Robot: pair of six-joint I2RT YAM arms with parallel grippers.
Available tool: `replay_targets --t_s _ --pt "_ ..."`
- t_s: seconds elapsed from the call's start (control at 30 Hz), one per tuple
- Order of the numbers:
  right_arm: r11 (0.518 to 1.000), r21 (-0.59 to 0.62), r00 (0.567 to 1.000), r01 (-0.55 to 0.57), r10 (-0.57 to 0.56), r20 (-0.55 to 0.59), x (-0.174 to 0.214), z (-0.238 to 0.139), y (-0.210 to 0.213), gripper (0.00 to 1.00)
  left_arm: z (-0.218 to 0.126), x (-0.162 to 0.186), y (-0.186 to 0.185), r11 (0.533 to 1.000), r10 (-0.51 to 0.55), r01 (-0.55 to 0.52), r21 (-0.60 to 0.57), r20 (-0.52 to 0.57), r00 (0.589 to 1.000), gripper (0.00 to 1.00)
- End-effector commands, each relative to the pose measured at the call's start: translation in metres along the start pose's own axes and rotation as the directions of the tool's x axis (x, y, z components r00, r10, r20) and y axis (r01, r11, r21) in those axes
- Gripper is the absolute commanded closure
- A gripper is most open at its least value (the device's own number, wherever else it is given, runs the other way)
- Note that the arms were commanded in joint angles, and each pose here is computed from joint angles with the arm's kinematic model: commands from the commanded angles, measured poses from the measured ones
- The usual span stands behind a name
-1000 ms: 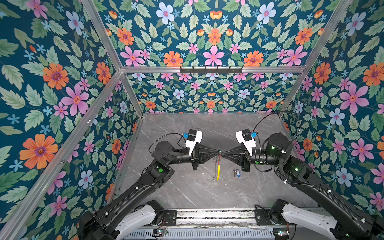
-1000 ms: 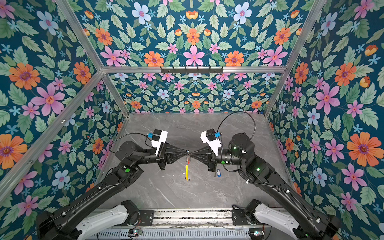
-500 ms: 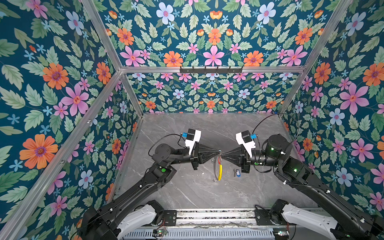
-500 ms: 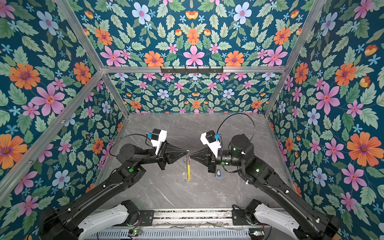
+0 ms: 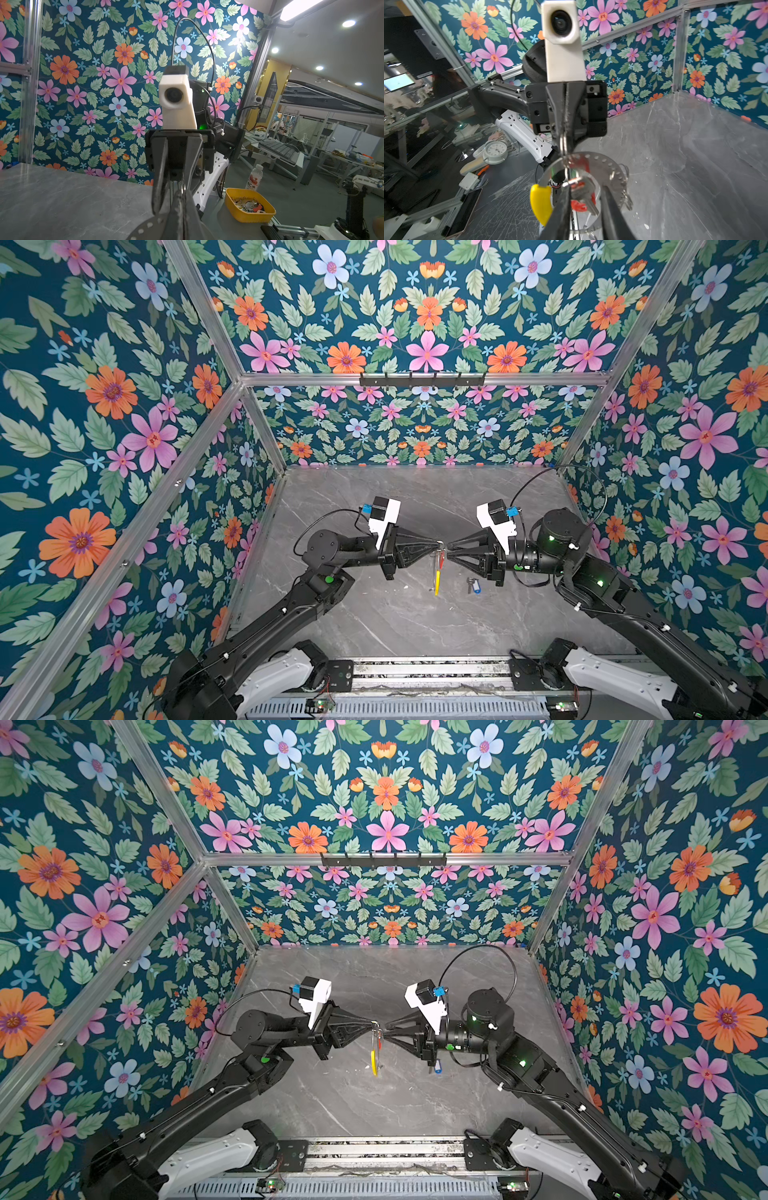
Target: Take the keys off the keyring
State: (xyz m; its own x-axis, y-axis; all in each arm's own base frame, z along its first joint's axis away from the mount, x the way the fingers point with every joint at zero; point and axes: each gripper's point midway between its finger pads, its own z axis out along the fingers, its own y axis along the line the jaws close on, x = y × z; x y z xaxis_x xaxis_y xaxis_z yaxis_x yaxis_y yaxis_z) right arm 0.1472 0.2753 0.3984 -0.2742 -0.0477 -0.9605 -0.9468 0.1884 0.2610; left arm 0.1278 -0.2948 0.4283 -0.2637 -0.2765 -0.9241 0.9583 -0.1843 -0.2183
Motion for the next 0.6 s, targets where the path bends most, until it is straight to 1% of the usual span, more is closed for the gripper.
replay_targets --t_s 0.0,0.1,0.17,0.23,0.37,0.47,0.57 --pt "1.000 0.004 0.999 0.013 -0.014 0.040 -0.013 -0.007 0.006 0.60 0.001 -0.006 -0.007 0.998 0.049 -0.049 0.029 0.016 0.999 1.00" --pt "0.999 0.011 0.991 0.032 -0.033 0.127 -0.032 -0.011 0.009 0.55 0.001 -0.006 -0.006 0.999 0.049 -0.049 0.022 0.019 0.999 1.00" --pt "1.000 -0.001 0.986 0.028 -0.027 0.164 -0.040 -0.009 0.009 0.54 0.000 -0.007 -0.005 0.999 0.051 -0.051 0.017 0.024 0.998 1.00" --pt "0.999 -0.036 0.986 0.020 -0.014 0.167 -0.042 -0.004 0.011 0.54 0.000 -0.007 -0.004 0.999 0.052 -0.052 0.013 0.029 0.998 1.00" --pt "0.997 -0.074 0.990 0.004 0.006 0.138 -0.038 0.004 0.012 0.54 0.000 -0.009 -0.005 0.998 0.056 -0.056 0.008 0.035 0.998 1.00" --pt "0.995 -0.097 0.993 -0.003 0.015 0.121 -0.031 0.009 0.016 0.58 -0.001 -0.010 -0.004 0.998 0.061 -0.061 0.002 0.040 0.997 1.00" --pt "0.994 -0.112 0.995 -0.006 0.016 0.096 -0.025 0.015 0.019 0.66 -0.001 -0.009 -0.004 0.998 0.060 -0.060 -0.003 0.043 0.997 1.00"
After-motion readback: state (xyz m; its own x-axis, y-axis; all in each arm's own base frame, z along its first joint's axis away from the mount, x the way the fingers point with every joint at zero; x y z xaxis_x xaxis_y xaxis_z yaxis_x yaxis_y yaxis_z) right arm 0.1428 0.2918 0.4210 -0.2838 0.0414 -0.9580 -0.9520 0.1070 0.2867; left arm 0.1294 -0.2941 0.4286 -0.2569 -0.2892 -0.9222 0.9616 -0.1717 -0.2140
